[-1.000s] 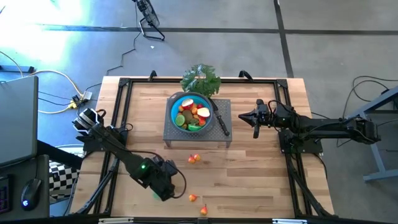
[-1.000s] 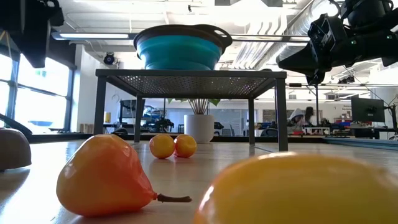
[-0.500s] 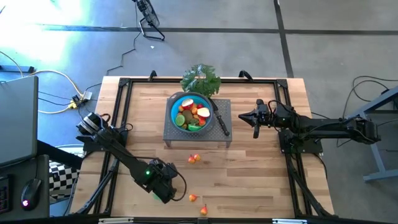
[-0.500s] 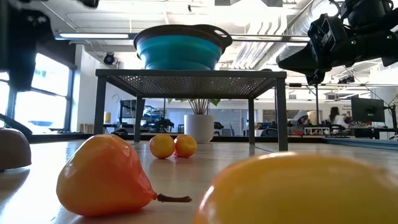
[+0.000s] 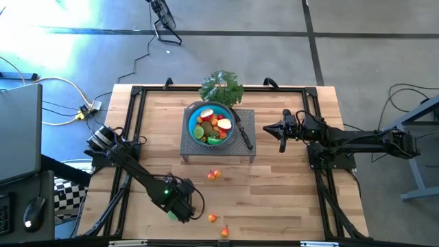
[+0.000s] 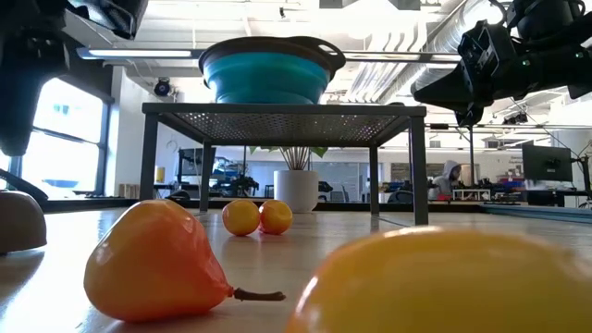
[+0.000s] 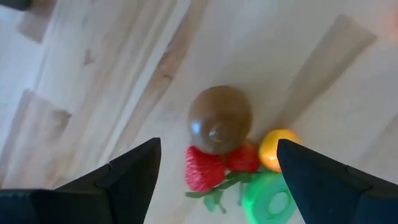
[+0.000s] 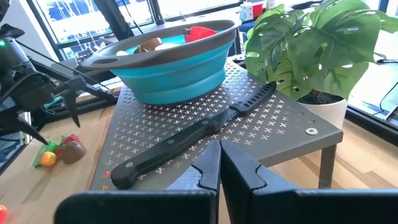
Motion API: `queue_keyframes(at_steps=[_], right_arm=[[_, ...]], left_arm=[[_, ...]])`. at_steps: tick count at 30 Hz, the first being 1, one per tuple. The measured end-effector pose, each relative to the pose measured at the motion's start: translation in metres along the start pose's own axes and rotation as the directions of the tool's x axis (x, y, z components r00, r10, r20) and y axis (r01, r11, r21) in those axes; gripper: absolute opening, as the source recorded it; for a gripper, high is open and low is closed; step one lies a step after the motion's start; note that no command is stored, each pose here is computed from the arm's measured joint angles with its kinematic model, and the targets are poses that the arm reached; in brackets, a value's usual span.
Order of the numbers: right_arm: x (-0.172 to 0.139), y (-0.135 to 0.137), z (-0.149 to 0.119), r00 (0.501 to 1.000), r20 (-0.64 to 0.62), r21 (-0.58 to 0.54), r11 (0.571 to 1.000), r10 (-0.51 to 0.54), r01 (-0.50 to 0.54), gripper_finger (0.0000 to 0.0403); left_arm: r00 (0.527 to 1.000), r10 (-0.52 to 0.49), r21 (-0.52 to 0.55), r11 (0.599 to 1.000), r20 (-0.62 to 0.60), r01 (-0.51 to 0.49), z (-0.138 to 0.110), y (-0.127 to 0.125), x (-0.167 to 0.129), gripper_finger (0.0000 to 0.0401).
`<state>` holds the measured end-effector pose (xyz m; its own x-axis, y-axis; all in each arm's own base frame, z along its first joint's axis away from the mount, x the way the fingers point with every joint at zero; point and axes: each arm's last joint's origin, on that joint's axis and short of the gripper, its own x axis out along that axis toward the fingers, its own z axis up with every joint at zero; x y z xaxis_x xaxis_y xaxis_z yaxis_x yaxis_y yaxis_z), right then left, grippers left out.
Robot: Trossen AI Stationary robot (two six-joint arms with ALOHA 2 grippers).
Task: Pick & Place Fruit
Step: Put the kiwi into the blue strainer bowl on the shelf
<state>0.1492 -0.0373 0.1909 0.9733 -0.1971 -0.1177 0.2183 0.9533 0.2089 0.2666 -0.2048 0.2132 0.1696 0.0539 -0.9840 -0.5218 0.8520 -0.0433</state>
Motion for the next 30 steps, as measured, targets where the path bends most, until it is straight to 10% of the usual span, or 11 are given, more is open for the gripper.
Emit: queue_keyframes(at_steps=[30], right_arm=[[0.000, -0.001, 0.000, 1.000, 0.006, 0.000, 1.000, -0.030, 0.030, 0.0002]], left_arm=[[0.991, -0.124, -0.047, 0.991, 0.054, 0.126, -0.012, 0.026, 0.014, 0.0313]])
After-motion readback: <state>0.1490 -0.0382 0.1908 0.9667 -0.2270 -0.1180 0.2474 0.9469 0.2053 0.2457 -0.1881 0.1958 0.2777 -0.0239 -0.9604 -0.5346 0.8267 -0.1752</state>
